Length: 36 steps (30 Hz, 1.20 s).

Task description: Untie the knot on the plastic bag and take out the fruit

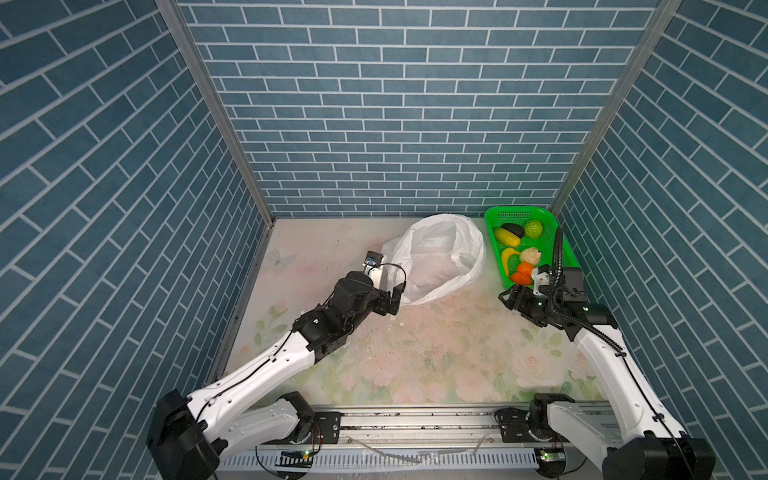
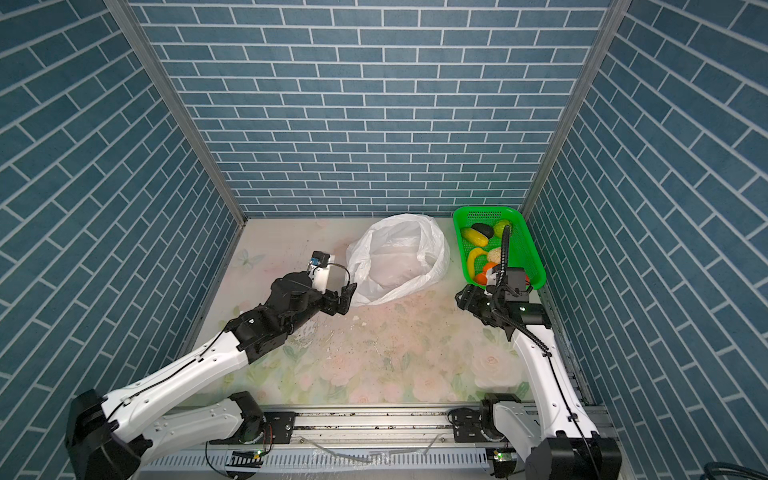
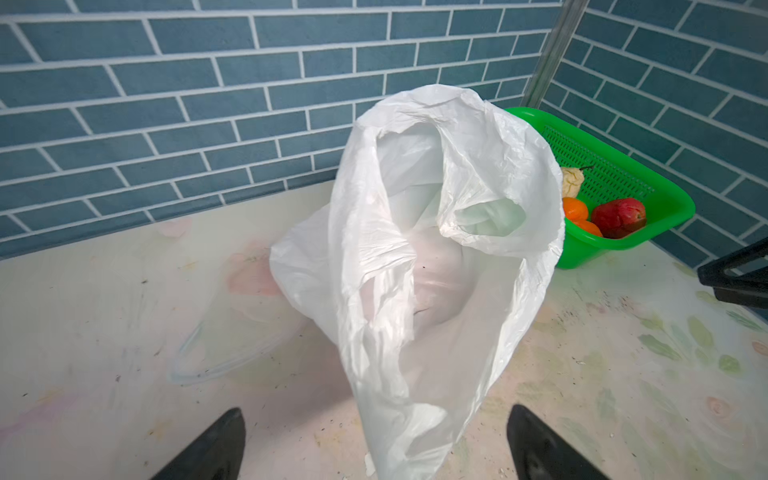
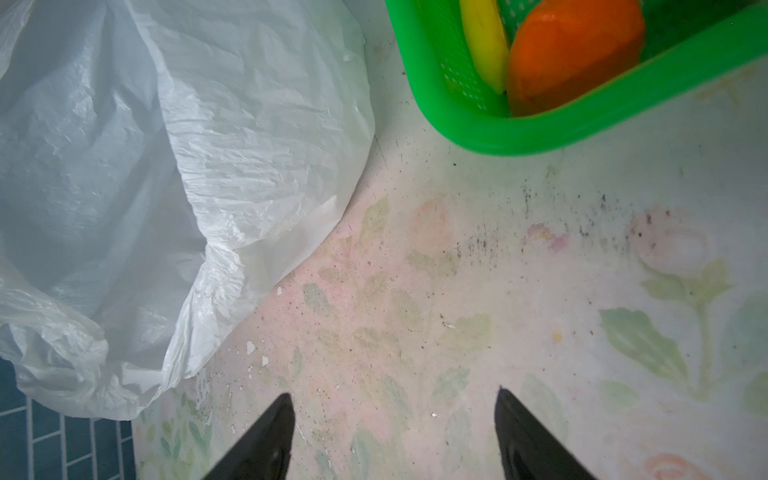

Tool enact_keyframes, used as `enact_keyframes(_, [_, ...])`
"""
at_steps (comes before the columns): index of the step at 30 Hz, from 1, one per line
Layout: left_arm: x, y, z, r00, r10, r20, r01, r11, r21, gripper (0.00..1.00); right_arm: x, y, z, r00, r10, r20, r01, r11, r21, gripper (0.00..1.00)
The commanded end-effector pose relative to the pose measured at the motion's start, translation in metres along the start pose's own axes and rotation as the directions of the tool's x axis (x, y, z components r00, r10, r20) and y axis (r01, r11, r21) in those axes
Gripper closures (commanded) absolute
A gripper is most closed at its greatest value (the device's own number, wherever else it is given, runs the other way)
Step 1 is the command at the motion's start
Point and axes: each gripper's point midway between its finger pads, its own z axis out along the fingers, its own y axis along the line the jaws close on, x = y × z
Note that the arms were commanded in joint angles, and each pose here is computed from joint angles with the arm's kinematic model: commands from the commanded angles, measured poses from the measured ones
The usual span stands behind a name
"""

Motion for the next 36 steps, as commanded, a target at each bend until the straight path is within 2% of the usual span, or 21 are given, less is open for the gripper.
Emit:
enact_keyframes(1, [0.04, 0.038, -0.011, 0.994, -0.017, -0.105, 0.002, 0.99, -0.142, 0.0, -0.017, 0.0, 0.004, 0.983, -0.165, 0.075, 0.164, 0.986, 0.018, 0.18])
enact_keyframes(6, [0.058, 0.087, -0.028, 0.993, -0.036, -0.113, 0.001, 0.956, -0.293, 0.0, -0.032, -0.009, 0.013, 0.947, -0.283, 0.154, 0.274, 0.958, 0.078, 0.02])
enact_keyframes(7, [0.062, 0.098, -0.031, 0.993, -0.041, -0.113, 0.003, 0.948, -0.319, 0.0, -0.035, -0.012, 0.015, 0.937, -0.304, 0.171, 0.291, 0.952, 0.096, 0.01])
enact_keyframes(11, [0.072, 0.131, -0.039, 0.995, -0.051, -0.086, 0.013, 0.917, -0.399, 0.0, -0.052, -0.019, 0.022, 0.901, -0.363, 0.235, 0.337, 0.93, 0.146, 0.01])
enact_keyframes(19, [0.076, 0.177, -0.037, 0.999, 0.046, 0.021, -0.028, 0.846, -0.533, 0.0, -0.08, -0.055, 0.047, 0.856, -0.418, 0.304, 0.35, 0.902, 0.254, 0.01])
enact_keyframes(26, [0.078, 0.203, -0.025, 0.99, 0.114, 0.087, -0.04, 0.802, -0.596, 0.0, -0.086, -0.07, 0.065, 0.771, -0.48, 0.418, 0.378, 0.874, 0.306, 0.01])
enact_keyframes(31, [0.076, 0.21, -0.008, 0.975, 0.19, 0.112, -0.082, 0.784, -0.615, 0.0, -0.086, -0.078, 0.068, 0.687, -0.516, 0.511, 0.385, 0.855, 0.347, 0.01])
enact_keyframes(34, [0.078, 0.22, 0.0, 0.973, 0.194, 0.124, -0.069, 0.762, -0.644, 0.01, -0.087, -0.08, 0.071, 0.672, -0.521, 0.526, 0.387, 0.853, 0.35, 0.01])
enact_keyframes(36, [0.081, 0.224, 0.007, 0.974, 0.184, 0.128, -0.061, 0.769, -0.636, 0.0, -0.088, -0.081, 0.072, 0.661, -0.523, 0.538, 0.382, 0.852, 0.359, 0.01])
